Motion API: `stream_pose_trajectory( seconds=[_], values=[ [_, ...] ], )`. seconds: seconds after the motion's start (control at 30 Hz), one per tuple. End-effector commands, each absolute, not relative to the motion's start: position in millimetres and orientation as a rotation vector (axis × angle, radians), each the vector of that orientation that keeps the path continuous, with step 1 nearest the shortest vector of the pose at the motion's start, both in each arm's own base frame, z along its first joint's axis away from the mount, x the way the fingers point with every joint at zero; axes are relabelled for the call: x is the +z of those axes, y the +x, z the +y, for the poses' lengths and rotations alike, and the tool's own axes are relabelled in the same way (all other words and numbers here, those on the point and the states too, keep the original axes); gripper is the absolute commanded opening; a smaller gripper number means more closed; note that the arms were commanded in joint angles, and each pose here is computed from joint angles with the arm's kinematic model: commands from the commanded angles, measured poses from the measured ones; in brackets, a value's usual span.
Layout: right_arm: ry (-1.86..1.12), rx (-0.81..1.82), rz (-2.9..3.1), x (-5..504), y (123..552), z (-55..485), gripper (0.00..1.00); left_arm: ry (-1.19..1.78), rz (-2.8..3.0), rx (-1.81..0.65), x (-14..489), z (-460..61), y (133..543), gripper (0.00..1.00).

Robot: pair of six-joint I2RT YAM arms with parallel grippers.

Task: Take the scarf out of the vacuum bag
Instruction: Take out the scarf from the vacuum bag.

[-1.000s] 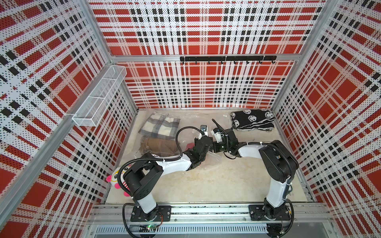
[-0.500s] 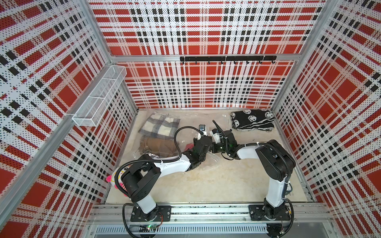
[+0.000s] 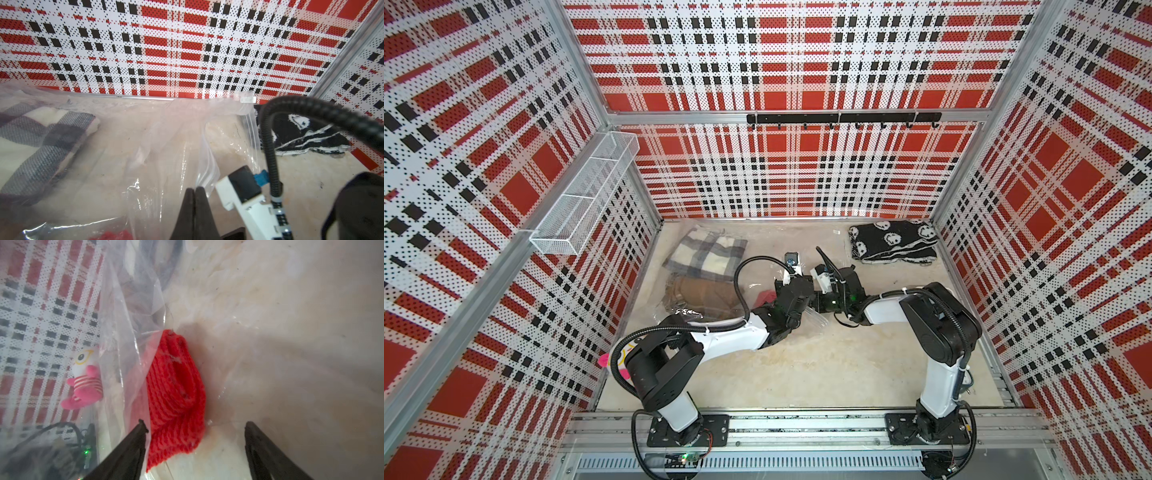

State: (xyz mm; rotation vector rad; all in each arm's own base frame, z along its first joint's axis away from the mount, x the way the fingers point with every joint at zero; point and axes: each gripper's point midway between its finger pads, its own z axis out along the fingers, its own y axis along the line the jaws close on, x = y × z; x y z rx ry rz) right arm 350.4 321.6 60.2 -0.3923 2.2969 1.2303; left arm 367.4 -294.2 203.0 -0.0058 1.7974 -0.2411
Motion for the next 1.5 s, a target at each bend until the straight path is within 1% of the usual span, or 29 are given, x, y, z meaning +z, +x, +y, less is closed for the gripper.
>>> stream_pose_trajectory(
  seconds=[0.0,0.07,0.2,0.33,0.43,0.6,0.7,0.83,1.0,1.1,1.17,1.27,1.33,1.37,1.43,1.47],
  values=[
    [-0.463,1.259,2.301,54.7,343.8,338.0,0.79,-0.060,1.725,-0.219,229.4,-294.7,362.9,0.00],
    [-0.479,1.271,2.309,51.4,342.5,345.6,0.79,-0.075,1.715,-0.209,230.6,-292.6,362.3,0.00],
    [-0.426,1.329,2.297,47.7,343.8,353.0,0.76,-0.087,1.696,-0.279,238.6,-289.9,363.3,0.00],
    [-0.333,1.310,2.275,47.2,349.6,333.2,0.78,-0.122,1.683,-0.316,242.0,-273.2,364.4,0.00],
    [-0.328,1.218,2.249,50.0,348.1,315.8,0.79,-0.138,1.688,-0.383,240.3,-262.4,370.5,0.00],
    [-0.407,1.166,2.226,51.3,332.6,306.5,0.74,-0.133,1.682,-0.418,246.8,-260.0,379.6,0.00],
    [-0.488,1.195,2.224,50.0,327.3,316.2,0.74,-0.110,1.672,-0.418,253.3,-270.2,375.8,0.00],
    [-0.563,1.208,2.218,52.6,324.4,335.2,0.78,-0.095,1.685,-0.403,245.2,-276.1,366.9,0.00],
    [-0.596,1.255,2.210,53.3,322.9,357.0,0.79,-0.106,1.694,-0.405,236.2,-269.4,361.9,0.00],
    [-0.571,1.257,2.237,43.3,325.6,364.0,0.79,-0.110,1.687,-0.412,238.1,-267.1,358.6,0.00],
    [-0.528,1.294,2.237,42.0,329.0,367.6,0.75,-0.112,1.681,-0.421,238.4,-265.4,356.1,0.00],
    [-0.502,1.302,2.249,36.4,332.9,370.7,0.67,-0.110,1.685,-0.431,234.5,-264.9,354.1,0.00],
    [-0.500,1.299,2.244,37.0,334.1,371.0,0.66,-0.110,1.690,-0.438,231.2,-264.8,353.1,0.00],
    [-0.504,1.299,2.245,36.4,333.3,371.1,0.61,-0.107,1.692,-0.441,229.2,-265.2,352.7,0.00],
    [-0.506,1.296,2.240,36.7,333.6,370.9,0.45,-0.108,1.699,-0.443,224.6,-265.1,351.7,0.00],
    [-0.507,1.300,2.237,37.0,333.1,370.9,0.39,-0.110,1.700,-0.444,223.1,-264.6,351.5,0.00]
  ],
)
